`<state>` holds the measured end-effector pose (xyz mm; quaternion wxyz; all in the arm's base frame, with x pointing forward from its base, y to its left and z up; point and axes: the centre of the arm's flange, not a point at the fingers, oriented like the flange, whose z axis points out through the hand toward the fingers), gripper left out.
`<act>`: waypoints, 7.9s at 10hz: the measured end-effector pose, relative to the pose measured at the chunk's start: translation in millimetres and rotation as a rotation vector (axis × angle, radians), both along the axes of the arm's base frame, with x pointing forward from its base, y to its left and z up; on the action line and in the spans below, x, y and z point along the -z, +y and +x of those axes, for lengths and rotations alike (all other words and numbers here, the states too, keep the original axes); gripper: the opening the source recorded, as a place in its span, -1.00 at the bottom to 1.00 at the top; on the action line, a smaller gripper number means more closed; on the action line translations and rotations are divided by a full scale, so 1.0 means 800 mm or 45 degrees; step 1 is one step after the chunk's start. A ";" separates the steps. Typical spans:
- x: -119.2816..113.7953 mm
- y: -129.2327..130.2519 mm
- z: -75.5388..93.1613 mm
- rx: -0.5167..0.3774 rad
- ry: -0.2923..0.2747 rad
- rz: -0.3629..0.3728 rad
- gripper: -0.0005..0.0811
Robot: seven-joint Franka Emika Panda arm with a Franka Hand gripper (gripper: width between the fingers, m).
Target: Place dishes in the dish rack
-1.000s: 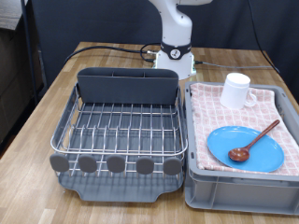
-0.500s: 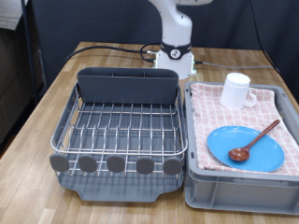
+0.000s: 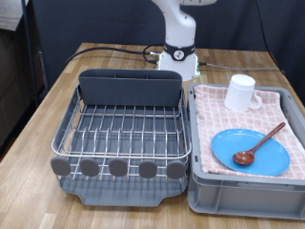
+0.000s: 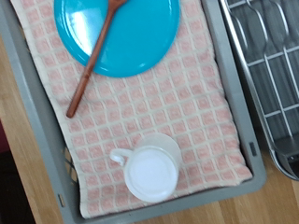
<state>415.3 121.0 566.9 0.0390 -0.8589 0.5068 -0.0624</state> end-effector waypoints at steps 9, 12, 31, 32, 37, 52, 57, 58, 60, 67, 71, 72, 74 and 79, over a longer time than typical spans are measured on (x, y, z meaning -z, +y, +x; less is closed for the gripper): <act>0.030 0.092 0.058 0.319 0.035 0.080 0.98; 0.041 0.103 0.057 0.258 0.002 -0.031 0.98; 0.314 0.141 0.098 0.295 -0.275 -0.185 0.98; 0.327 0.138 0.099 0.293 -0.275 -0.177 0.98; 0.387 0.124 0.105 0.330 -0.284 -0.160 0.98; 0.447 0.105 0.114 0.370 -0.324 -0.113 -0.40; 0.417 0.111 0.117 0.404 -0.330 -0.133 -0.78; 0.397 0.113 0.117 0.416 -0.333 -0.140 -0.78; 0.362 0.110 0.113 0.455 -0.305 -0.124 -0.78; 0.332 0.061 0.077 0.952 -0.220 -0.067 -0.78; 0.318 0.012 0.039 1.253 -0.129 -0.045 -0.78; 0.313 0.000 0.030 1.307 -0.113 -0.051 -0.78; 0.299 -0.023 0.013 1.434 -0.079 -0.061 -0.78; 0.290 -0.061 -0.012 1.565 -0.015 -0.099 -0.78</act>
